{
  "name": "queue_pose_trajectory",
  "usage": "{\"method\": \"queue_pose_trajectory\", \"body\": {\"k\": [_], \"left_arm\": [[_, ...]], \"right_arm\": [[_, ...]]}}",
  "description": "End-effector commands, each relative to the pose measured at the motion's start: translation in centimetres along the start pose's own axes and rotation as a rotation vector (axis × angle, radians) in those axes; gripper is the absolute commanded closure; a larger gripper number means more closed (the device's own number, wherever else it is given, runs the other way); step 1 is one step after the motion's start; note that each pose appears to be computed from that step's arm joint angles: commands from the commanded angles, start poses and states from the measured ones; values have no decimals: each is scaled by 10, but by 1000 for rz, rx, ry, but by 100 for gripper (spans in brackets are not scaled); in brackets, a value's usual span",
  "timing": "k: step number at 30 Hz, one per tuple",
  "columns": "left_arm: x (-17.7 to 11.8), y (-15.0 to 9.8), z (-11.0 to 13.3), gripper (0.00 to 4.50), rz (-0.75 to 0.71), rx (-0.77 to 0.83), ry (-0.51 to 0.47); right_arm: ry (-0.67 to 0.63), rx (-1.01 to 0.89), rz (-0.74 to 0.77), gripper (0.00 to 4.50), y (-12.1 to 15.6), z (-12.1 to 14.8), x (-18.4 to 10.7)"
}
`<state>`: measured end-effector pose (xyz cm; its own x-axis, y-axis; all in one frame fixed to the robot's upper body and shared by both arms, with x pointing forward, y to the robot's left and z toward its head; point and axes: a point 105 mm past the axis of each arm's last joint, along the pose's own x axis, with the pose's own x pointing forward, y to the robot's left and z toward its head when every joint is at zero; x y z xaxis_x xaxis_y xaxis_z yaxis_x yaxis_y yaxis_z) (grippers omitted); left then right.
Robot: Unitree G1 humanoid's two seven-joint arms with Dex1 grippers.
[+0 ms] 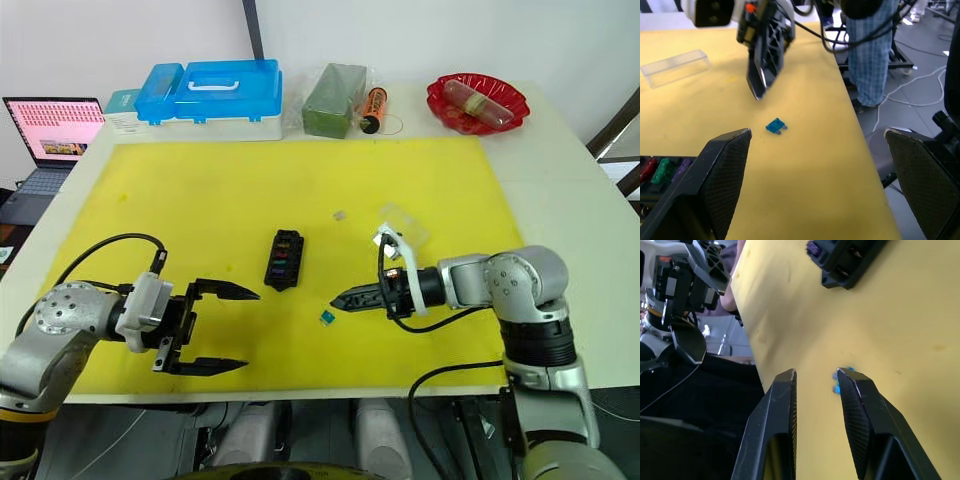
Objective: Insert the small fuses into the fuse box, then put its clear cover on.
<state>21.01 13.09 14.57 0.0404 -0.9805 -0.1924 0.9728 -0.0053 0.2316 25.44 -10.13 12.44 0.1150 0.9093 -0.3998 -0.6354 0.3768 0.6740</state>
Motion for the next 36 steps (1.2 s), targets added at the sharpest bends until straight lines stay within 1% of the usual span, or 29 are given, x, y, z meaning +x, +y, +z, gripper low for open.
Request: {"method": "queue_pose_trajectory", "body": {"k": [1,4,12,18,21,25,29,36], "left_arm": [[4,0,7,0,-3,49,-10],[4,2,7,0,0,53,-10],[5,1,8,0,-4,46,-12],[6,2,10,0,-6,49,-14],[7,3,12,0,-4,52,-17],[8,3,13,0,0,52,-20],[8,2,13,0,-1,48,-18],[9,3,14,0,-2,49,-18]], "right_arm": [[-29,-36,-22,311,3,-3,-1],[-26,-2,-34,311,-1,-12,-1],[-44,53,-86,311,-12,-18,-3],[-56,79,-54,311,-9,-20,4],[-36,84,-64,311,-10,-26,6],[-41,107,-56,311,-9,-33,11],[-64,127,-47,311,-9,-33,14],[-59,126,-35,311,-5,-35,21]]}}
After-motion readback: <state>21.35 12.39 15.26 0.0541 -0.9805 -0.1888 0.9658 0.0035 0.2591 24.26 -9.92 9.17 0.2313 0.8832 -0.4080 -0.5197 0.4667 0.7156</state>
